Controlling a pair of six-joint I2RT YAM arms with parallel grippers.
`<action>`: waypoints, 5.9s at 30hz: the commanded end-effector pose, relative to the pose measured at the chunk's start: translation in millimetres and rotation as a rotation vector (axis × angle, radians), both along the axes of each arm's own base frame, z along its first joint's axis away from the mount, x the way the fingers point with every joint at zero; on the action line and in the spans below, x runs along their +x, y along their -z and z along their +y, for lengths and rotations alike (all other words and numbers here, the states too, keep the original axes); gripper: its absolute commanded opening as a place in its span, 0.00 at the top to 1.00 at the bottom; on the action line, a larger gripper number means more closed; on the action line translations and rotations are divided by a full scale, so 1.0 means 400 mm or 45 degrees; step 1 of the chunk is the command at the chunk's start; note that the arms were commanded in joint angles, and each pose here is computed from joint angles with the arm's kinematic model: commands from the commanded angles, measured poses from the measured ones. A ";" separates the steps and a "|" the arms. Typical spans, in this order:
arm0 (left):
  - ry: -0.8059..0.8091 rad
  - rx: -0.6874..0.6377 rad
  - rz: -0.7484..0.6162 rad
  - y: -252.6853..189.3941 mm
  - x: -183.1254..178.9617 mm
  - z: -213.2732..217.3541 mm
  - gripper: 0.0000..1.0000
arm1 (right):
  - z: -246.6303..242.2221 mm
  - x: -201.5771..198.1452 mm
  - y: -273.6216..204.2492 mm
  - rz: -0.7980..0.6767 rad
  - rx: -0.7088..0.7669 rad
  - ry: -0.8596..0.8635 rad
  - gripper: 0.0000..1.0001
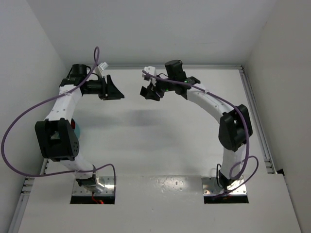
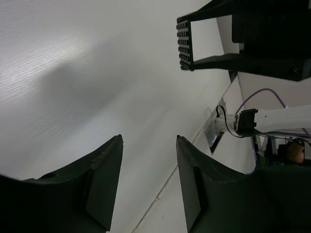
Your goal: Sort the legos into containers by color
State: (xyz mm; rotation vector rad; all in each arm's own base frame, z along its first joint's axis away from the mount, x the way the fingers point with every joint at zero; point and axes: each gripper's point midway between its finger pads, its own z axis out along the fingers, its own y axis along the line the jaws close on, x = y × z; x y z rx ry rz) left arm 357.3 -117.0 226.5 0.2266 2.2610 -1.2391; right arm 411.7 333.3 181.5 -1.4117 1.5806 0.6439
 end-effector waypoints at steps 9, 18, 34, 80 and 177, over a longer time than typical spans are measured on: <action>0.137 -0.082 -0.061 -0.048 0.001 -0.090 0.51 | 0.155 -0.051 -0.042 0.056 0.061 -0.082 0.78; 0.124 -0.075 -0.063 -0.046 0.013 -0.089 0.53 | 0.193 -0.090 -0.053 0.039 0.048 -0.097 0.78; 0.056 0.045 -0.029 0.019 0.017 -0.071 0.55 | 0.192 -0.100 -0.078 0.013 0.053 -0.089 0.78; -0.028 0.228 -0.061 0.043 0.035 -0.043 0.96 | 0.177 -0.152 -0.137 -0.083 0.037 -0.009 0.21; -0.102 1.173 -0.425 -0.072 0.026 0.784 0.33 | -0.093 -0.049 0.065 0.122 -0.190 0.474 0.05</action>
